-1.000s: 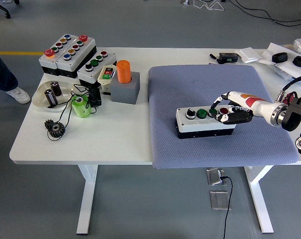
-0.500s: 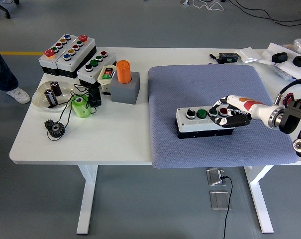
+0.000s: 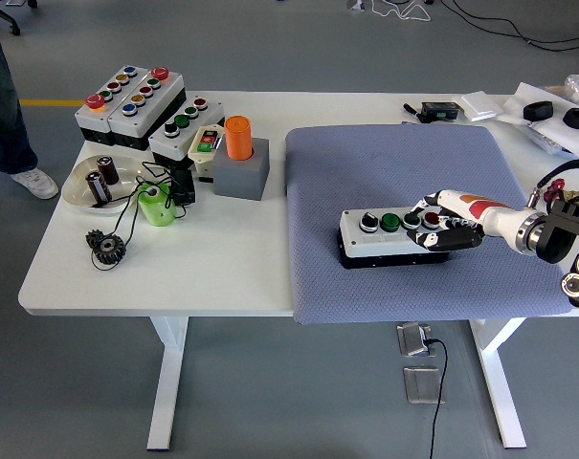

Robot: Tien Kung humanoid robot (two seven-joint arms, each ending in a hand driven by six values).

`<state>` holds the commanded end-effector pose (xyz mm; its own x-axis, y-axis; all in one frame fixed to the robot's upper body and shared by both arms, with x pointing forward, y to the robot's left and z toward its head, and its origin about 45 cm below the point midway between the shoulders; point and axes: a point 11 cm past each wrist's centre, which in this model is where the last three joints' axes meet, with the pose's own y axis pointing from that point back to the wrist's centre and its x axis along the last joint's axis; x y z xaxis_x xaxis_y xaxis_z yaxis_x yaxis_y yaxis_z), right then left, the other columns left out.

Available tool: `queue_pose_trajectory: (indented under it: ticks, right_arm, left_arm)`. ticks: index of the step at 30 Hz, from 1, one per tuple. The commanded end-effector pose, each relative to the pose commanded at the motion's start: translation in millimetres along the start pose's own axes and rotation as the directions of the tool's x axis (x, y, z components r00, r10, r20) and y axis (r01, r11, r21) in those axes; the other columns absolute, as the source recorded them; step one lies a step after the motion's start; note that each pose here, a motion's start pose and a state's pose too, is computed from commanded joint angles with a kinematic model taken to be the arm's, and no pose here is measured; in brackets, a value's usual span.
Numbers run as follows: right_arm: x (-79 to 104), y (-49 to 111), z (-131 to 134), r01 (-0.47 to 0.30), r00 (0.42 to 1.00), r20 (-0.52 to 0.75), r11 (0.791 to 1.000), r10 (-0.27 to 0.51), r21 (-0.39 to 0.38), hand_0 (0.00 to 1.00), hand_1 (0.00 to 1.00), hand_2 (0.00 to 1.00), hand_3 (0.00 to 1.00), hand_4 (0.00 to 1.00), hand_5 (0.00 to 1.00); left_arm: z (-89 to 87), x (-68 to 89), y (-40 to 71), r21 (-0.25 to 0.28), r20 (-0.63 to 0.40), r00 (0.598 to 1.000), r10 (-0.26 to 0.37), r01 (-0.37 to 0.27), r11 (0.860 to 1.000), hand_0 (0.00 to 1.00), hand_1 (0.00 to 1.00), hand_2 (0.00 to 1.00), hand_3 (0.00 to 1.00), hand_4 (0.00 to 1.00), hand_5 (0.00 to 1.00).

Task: Pick up the button,place it on the desk,press the button,press the button

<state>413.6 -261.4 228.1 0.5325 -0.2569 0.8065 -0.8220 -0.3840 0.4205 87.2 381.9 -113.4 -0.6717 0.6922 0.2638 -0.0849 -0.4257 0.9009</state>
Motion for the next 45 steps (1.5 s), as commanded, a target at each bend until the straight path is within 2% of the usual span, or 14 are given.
queue_pose_trajectory:
  ticks: [6, 13, 14, 19, 20, 24, 25, 26, 28, 35, 37, 38, 42, 45]
  right_arm:
    - [16.6, 6.0, -9.5, -0.054, 0.998, 0.011, 0.998, 0.054, 0.035, 0.082, 0.002, 0.039, 0.707, 0.638, 0.619]
    - [55.0, 17.7, -24.9, -0.194, 0.98, 0.065, 0.976, 0.188, 0.095, 0.085, 0.002, 0.042, 0.713, 0.645, 0.602]
    - [61.4, 19.8, -25.4, -0.219, 0.973, 0.092, 0.971, 0.21, 0.098, 0.241, 0.014, 0.196, 0.79, 0.668, 0.575]
    - [76.3, 23.3, -18.6, -0.28, 0.938, 0.236, 0.957, 0.255, 0.077, 0.241, 0.014, 0.196, 0.79, 0.668, 0.575]
    - [76.3, 22.7, -16.2, -0.284, 0.929, 0.27, 0.956, 0.254, 0.076, 0.66, 0.661, 0.736, 0.96, 0.779, 0.461]
    - [73.7, 20.2, -9.0, -0.291, 0.871, 0.434, 0.953, 0.229, 0.081, 0.66, 0.661, 0.736, 0.96, 0.779, 0.461]
    - [74.1, 20.0, -6.9, -0.296, 0.849, 0.479, 0.952, 0.224, 0.08, 0.66, 0.661, 0.736, 0.96, 0.779, 0.461]
    - [75.0, 20.0, -4.6, -0.302, 0.827, 0.518, 0.95, 0.22, 0.079, 0.808, 0.805, 0.892, 0.94, 0.744, 0.415]
    - [77.3, 20.7, -0.2, -0.314, 0.775, 0.596, 0.947, 0.211, 0.073, 0.808, 0.805, 0.892, 0.94, 0.744, 0.415]
    - [97.6, 28.1, 22.0, -0.405, 0.532, 0.818, 0.914, 0.219, 0.019, 0.815, 0.812, 0.887, 0.899, 0.719, 0.448]
    - [102.8, 31.2, 35.2, -0.431, 0.445, 0.865, 0.902, 0.231, -0.019, 0.815, 0.812, 0.887, 0.899, 0.719, 0.448]
    - [104.3, 32.3, 41.2, -0.441, 0.403, 0.884, 0.896, 0.237, -0.039, 0.815, 0.818, 0.869, 0.867, 0.693, 0.491]
    - [107.0, 36.1, 62.7, -0.467, 0.223, 0.943, 0.876, 0.246, -0.118, 0.815, 0.818, 0.869, 0.867, 0.693, 0.491]
    - [105.6, 38.3, 75.2, -0.461, 0.092, 0.968, 0.872, 0.232, -0.165, 0.816, 0.812, 0.862, 0.851, 0.664, 0.518]
  left_arm:
    - [-2.5, 2.1, -0.3, 0.004, 0.008, 1.0, 0.004, -0.004, 1.0, 0.658, 0.704, 0.724, 0.514, 0.324, 0.961]
    - [-2.0, 2.3, -0.4, 0.003, 0.007, 1.0, 0.002, -0.002, 1.0, 0.66, 0.704, 0.725, 0.515, 0.323, 0.963]
    - [-1.3, 1.9, -0.4, 0.002, 0.004, 1.0, 0.001, -0.001, 1.0, 0.661, 0.705, 0.725, 0.515, 0.323, 0.963]
    - [0.6, 0.3, -0.2, -0.001, 0.0, 1.0, -0.002, 0.002, 1.0, 0.661, 0.705, 0.725, 0.515, 0.323, 0.963]
    - [0.8, 0.1, -0.1, -0.002, -0.001, 1.0, -0.003, 0.003, 1.0, 0.661, 0.705, 0.726, 0.515, 0.324, 0.964]
    - [1.3, -0.5, 0.0, -0.002, -0.001, 1.0, -0.004, 0.004, 1.0, 0.661, 0.705, 0.726, 0.515, 0.324, 0.964]
    - [1.3, -0.7, 0.0, -0.002, -0.002, 1.0, -0.004, 0.004, 1.0, 0.661, 0.705, 0.726, 0.515, 0.324, 0.964]
    - [1.3, -0.9, 0.0, -0.002, -0.002, 1.0, -0.005, 0.005, 1.0, 0.662, 0.705, 0.725, 0.515, 0.324, 0.967]
    - [1.4, -1.3, 0.1, -0.002, -0.003, 1.0, -0.005, 0.005, 1.0, 0.662, 0.705, 0.725, 0.515, 0.324, 0.967]
    - [2.5, -2.0, 0.2, -0.003, -0.003, 1.0, -0.006, 0.006, 1.0, 0.662, 0.705, 0.726, 0.515, 0.324, 0.966]
    - [2.4, -2.1, 0.2, -0.003, -0.003, 1.0, -0.006, 0.006, 1.0, 0.662, 0.705, 0.726, 0.515, 0.324, 0.966]
    - [2.4, -2.1, 0.3, -0.002, -0.003, 1.0, -0.006, 0.006, 1.0, 0.662, 0.705, 0.726, 0.515, 0.323, 0.965]
    - [2.0, -2.3, 0.3, -0.001, -0.002, 1.0, -0.006, 0.006, 1.0, 0.662, 0.705, 0.726, 0.515, 0.323, 0.965]
    - [1.7, -2.5, 0.4, -0.001, -0.003, 1.0, -0.007, 0.007, 1.0, 0.662, 0.705, 0.726, 0.516, 0.324, 0.967]
